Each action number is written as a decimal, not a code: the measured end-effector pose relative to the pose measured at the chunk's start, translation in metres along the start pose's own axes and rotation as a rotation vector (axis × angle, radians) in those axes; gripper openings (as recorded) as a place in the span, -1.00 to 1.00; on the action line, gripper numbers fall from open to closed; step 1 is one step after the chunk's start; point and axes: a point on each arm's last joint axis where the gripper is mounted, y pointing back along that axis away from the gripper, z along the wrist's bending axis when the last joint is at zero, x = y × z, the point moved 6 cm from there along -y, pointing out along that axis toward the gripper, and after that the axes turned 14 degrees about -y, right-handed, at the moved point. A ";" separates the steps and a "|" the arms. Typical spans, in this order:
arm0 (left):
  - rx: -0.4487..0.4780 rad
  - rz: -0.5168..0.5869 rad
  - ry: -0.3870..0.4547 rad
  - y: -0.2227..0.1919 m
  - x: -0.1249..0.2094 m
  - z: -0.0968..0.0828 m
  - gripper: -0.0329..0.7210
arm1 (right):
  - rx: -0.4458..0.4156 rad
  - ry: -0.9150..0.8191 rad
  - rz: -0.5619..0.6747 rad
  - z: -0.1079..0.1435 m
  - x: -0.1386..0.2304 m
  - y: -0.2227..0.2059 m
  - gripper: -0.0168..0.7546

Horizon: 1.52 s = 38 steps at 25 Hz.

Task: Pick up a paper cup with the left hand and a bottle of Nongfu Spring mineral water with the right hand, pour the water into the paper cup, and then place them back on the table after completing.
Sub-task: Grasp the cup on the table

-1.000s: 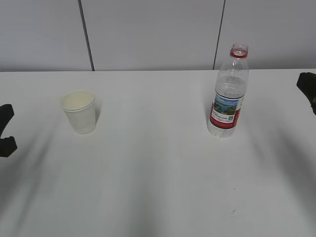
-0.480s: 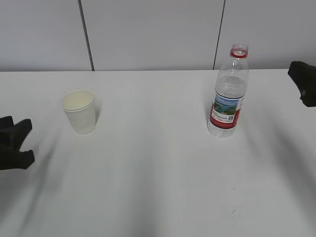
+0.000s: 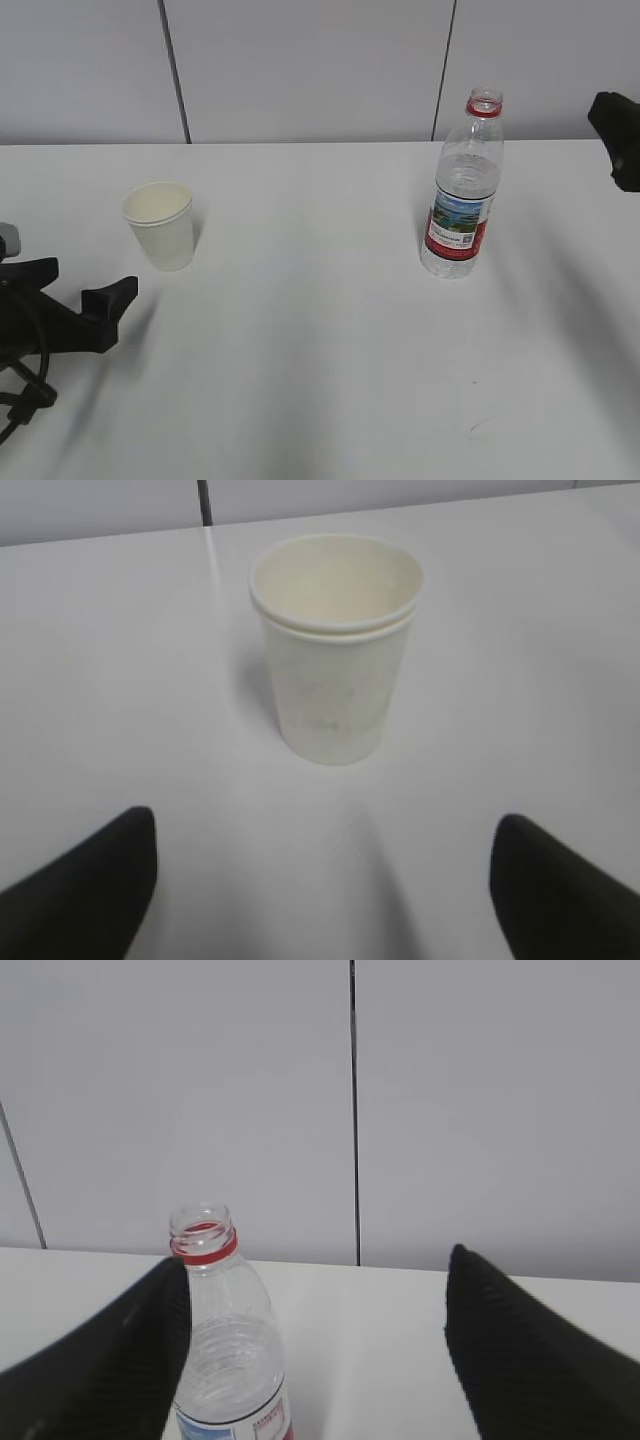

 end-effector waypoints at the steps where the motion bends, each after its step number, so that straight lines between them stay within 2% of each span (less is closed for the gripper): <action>1: 0.001 -0.002 -0.001 -0.005 0.000 0.001 0.74 | -0.001 0.000 -0.004 0.000 -0.001 0.000 0.56; 7: 0.008 -0.026 -0.009 -0.037 -0.002 0.004 0.75 | -0.007 0.000 -0.026 0.001 -0.004 0.000 0.56; 14: 0.068 -0.056 -0.043 -0.066 -0.003 -0.002 0.73 | -0.016 0.001 -0.055 0.002 -0.008 0.000 0.56; 26: 0.062 -0.099 -0.050 -0.112 -0.002 0.004 0.66 | -0.025 -0.001 -0.088 0.004 -0.013 0.001 0.56; 33: 0.064 -0.098 -0.026 -0.123 0.003 0.004 0.64 | -0.013 -0.002 -0.036 0.000 0.002 -0.007 0.56; 36: 0.064 -0.099 -0.024 -0.123 0.002 0.004 0.56 | -0.007 -0.003 -0.011 -0.002 0.011 -0.012 0.56; 38: 0.064 -0.099 -0.024 -0.123 0.002 0.004 0.40 | -0.007 0.001 0.009 -0.003 0.018 -0.016 0.56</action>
